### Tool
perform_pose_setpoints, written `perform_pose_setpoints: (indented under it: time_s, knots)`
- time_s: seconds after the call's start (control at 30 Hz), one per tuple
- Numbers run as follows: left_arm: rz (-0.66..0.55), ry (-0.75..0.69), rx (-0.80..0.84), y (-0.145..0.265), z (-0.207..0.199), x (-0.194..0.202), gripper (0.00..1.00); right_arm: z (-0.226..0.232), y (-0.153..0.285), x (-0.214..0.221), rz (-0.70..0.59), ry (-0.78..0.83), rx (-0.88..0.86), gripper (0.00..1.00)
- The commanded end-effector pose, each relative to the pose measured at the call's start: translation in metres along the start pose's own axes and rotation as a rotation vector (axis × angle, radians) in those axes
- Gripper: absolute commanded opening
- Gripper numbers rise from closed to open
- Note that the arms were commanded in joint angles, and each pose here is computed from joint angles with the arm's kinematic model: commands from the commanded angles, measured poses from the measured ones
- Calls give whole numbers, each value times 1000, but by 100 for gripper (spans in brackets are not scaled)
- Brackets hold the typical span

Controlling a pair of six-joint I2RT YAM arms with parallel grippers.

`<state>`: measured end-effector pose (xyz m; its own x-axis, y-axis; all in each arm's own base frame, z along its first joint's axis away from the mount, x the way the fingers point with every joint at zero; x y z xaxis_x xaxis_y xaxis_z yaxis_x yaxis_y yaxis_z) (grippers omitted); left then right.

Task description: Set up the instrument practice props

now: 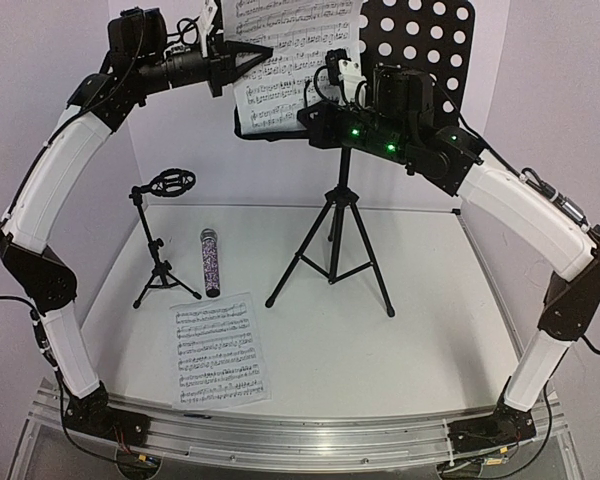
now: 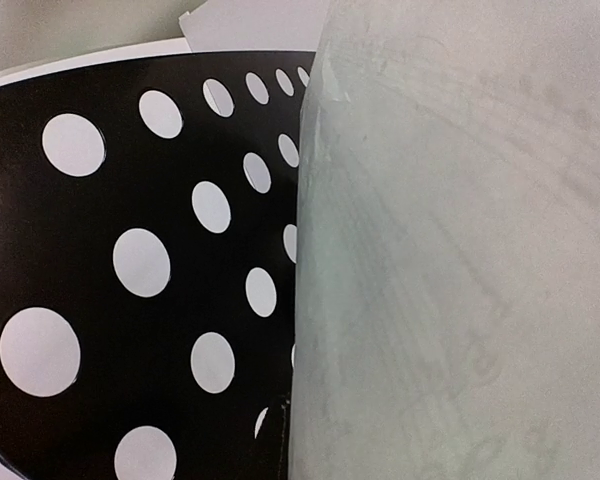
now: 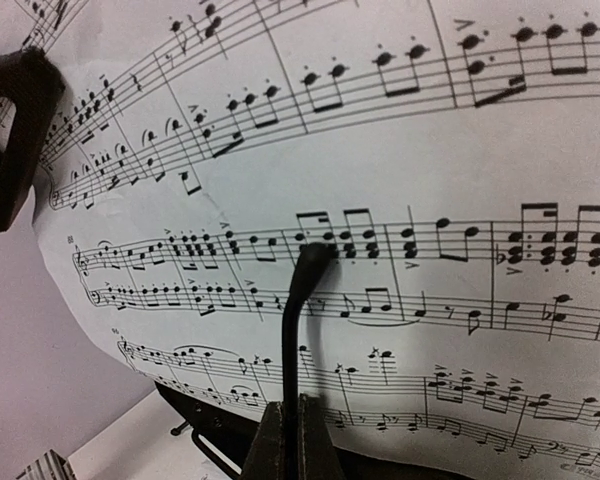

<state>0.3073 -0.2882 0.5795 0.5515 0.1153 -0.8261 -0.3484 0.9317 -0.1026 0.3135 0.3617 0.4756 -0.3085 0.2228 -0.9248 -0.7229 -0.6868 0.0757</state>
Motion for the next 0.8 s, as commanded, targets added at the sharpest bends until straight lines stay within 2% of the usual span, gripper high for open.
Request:
perform_pose_setpoints:
  time_s: [0.0, 0.13, 0.4, 0.77]
  knots:
    - [-46, -86, -12, -1, 5, -9, 0, 16, 14, -16, -46, -23, -83, 0]
    - [-39, -114, -27, -5, 8, -4, 3, 16, 12, -15, -46, -30, -79, 0]
    - [-63, -164, -91, 5, 15, -21, 34, 4, 8, -13, -69, -59, 13, 0]
    - [-40, -185, -159, 32, 18, -49, 50, 1, 7, -14, -77, -66, 35, 0]
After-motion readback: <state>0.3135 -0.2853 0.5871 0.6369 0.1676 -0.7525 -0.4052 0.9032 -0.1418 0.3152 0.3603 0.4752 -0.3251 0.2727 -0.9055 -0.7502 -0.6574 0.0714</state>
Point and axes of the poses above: each gripper's point midway between its finger pads, its own y axis back along the fingers, its own z axis along the line the jaws close on, x = y × z, the point moved 6 cm from there along y, back along the fingers, and after that the axes turned 10 degrees about -y, right-handed, at the moved point
